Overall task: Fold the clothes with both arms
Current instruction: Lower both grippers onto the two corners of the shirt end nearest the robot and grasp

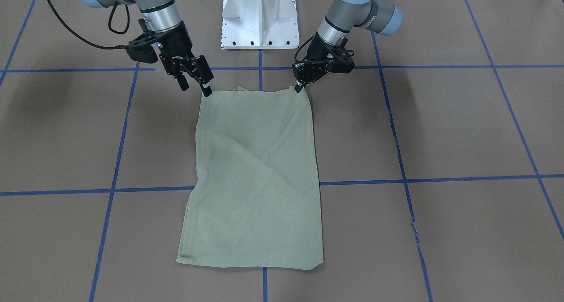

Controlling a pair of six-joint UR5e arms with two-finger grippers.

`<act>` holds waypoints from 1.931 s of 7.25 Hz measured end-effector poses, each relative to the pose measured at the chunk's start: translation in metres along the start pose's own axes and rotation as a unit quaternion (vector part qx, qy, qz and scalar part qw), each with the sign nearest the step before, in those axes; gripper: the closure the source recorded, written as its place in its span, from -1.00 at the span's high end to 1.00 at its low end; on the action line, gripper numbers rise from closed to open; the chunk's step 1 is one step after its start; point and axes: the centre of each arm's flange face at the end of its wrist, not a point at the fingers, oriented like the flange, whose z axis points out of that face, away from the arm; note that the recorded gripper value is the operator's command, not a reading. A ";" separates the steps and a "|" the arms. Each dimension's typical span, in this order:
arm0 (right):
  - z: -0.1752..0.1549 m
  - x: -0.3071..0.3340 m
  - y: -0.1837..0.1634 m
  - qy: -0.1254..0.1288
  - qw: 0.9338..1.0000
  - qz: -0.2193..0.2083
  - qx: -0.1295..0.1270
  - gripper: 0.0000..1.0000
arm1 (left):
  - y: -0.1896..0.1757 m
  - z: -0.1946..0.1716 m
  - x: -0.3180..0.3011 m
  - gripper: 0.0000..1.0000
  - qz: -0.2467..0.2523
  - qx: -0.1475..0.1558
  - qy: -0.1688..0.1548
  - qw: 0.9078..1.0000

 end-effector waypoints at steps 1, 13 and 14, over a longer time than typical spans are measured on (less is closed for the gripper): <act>0.013 -0.003 0.021 0.018 1.000 0.000 0.006 0.92 | 0.000 -0.002 0.002 -1.00 0.000 0.000 0.002 1.000; 0.086 0.016 0.084 0.077 0.996 0.033 0.027 0.31 | 0.000 -0.004 0.004 -1.00 -0.001 -0.001 0.006 1.000; 0.086 0.015 0.085 0.076 0.996 0.034 0.027 0.26 | 0.000 -0.004 0.004 -1.00 0.000 -0.001 0.006 1.000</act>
